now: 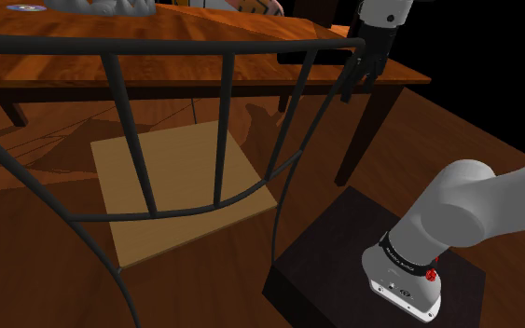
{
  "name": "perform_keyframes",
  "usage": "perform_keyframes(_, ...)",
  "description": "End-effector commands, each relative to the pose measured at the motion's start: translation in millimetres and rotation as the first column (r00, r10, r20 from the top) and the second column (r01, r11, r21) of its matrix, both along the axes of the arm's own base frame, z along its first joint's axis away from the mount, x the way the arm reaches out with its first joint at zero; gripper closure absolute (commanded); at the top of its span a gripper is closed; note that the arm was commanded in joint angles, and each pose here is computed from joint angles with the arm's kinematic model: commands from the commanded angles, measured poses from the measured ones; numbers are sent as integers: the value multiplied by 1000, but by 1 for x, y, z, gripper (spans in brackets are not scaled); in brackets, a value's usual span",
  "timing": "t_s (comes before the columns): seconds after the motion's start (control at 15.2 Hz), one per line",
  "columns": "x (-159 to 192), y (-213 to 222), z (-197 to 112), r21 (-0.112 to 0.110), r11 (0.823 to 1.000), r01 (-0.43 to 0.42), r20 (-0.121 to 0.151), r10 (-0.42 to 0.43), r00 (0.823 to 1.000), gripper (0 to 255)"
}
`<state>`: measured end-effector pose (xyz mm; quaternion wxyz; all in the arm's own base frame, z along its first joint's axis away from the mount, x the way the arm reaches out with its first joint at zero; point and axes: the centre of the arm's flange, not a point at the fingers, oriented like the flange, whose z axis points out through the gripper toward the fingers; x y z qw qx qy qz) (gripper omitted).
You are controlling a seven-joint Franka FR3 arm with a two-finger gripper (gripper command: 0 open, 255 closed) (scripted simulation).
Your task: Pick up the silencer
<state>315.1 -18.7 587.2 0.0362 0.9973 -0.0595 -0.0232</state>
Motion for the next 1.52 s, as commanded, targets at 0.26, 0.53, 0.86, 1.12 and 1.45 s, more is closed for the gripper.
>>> perform_keyframes(0.26,22,-46,9,11,982,-187,3,187,982,0)
perform_keyframes(0.53,53,-88,18,21,930,-367,8,367,930,0)
perform_keyframes(0.86,101,-130,28,31,818,-574,17,574,819,0)
perform_keyframes(1.12,146,-155,37,38,696,-717,26,717,697,0)
perform_keyframes(1.45,207,-175,46,45,509,-859,38,859,511,0)
